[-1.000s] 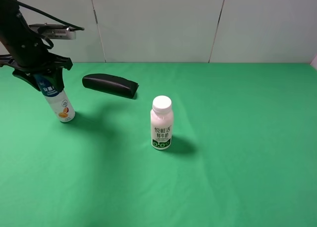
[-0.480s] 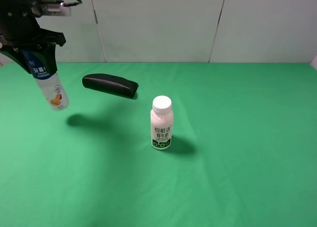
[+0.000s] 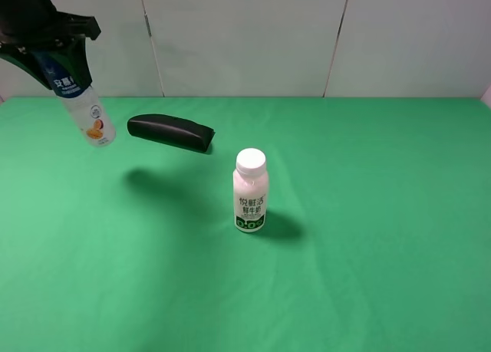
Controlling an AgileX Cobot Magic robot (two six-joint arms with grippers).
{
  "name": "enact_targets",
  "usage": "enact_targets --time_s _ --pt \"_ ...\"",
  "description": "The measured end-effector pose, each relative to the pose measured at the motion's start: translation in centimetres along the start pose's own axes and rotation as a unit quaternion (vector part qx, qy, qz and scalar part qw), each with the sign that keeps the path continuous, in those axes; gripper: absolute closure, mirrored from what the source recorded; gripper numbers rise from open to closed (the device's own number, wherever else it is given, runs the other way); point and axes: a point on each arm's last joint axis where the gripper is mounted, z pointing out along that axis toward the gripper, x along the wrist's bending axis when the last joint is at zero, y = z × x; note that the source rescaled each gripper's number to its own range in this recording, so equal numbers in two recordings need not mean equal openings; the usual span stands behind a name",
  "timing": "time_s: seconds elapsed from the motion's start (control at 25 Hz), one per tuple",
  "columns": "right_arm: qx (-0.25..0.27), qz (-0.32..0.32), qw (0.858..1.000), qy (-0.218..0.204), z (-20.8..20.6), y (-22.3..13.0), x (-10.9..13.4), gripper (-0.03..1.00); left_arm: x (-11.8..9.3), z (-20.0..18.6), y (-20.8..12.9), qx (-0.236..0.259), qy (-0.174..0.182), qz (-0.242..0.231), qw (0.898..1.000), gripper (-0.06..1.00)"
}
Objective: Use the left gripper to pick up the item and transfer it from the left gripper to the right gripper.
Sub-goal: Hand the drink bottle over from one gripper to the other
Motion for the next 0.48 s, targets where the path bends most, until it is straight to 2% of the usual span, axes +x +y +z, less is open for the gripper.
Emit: enact_targets --time_s 0.48 --pt "0.0 0.0 1.0 0.0 0.0 0.0 0.0 -0.03 -1.6 -2.2 -0.8 -0.029 -0.066 0.0 0.997 0.94"
